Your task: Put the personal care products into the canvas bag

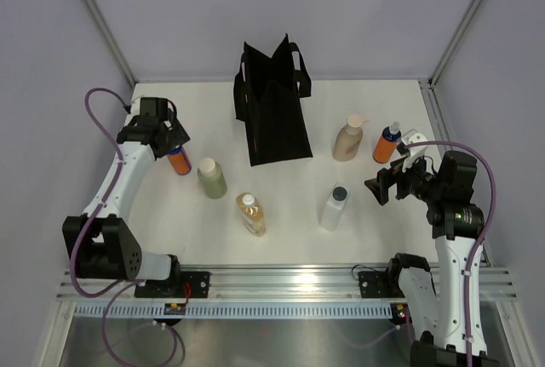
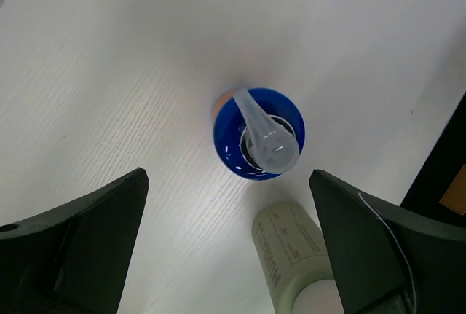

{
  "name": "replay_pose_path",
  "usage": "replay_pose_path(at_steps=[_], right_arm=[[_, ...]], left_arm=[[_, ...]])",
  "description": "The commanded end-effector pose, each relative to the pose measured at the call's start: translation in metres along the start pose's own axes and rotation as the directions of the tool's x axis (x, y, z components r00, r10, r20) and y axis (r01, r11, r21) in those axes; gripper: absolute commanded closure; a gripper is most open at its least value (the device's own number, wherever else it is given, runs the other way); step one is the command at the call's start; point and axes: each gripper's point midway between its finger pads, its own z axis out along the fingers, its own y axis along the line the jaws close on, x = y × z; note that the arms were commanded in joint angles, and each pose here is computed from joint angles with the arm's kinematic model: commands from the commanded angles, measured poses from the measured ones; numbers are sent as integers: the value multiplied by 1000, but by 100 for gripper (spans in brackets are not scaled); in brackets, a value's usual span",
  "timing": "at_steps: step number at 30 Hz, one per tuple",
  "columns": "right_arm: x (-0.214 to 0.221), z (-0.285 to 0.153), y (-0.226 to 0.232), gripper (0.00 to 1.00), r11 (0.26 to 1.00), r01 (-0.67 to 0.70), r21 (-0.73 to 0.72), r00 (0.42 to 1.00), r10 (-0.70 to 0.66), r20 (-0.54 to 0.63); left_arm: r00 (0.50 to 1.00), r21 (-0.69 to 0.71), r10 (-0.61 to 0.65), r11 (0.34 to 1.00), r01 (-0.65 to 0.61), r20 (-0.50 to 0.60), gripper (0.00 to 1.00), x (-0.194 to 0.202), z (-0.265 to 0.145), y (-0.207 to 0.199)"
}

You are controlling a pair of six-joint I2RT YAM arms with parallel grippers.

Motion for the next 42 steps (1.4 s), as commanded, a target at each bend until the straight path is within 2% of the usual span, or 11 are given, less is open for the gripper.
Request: replay_pose_path(at_steps=[1,6,13,20,27,29,31,34,35,37,42], right_arm=[[-2,-1,6,1,999,24,-26,1000,-24,12],[-2,-2,6,1,999,28,-26,1000,-28,14],[-1,-2,8,0,999,30,-37,999,-30,12],[0,-2,6,0,999,31,-29,999,-31,8],[-1,-2,5,0,999,33,-24,999,-33,8],[0,-1,5,1,999,32,-25,999,-32,7],[1,-1,5,1,999,30,-24,1000,-30,4],[1,-1,4,0,999,31,-19,1000,-31,4],[1,-1,4,0,999,31,-19,1000,-31,4],[1,-1,3,0,999,28,-18,1000,-28,0],[2,0,3,1,999,27,-18,1000,-27,-1]], left_arm=[[998,63,57,996,-58,20,1,-13,3,-16],[989,29,135,991,-133,-54,1,3,25,-13],[971,119,237,965,-233,-20,5,6,49,-31],[971,73,238,969,-235,-35,15,9,68,-29],[980,36,199,979,-198,-16,22,7,63,-21],[981,25,193,981,-193,-2,31,4,61,-19],[983,18,183,983,-183,2,49,3,60,-18],[985,33,171,985,-171,10,65,1,54,-20],[986,38,168,985,-169,12,81,0,53,-20],[988,57,153,986,-155,35,100,-5,43,-21],[985,164,135,975,-151,103,100,-22,10,-35]])
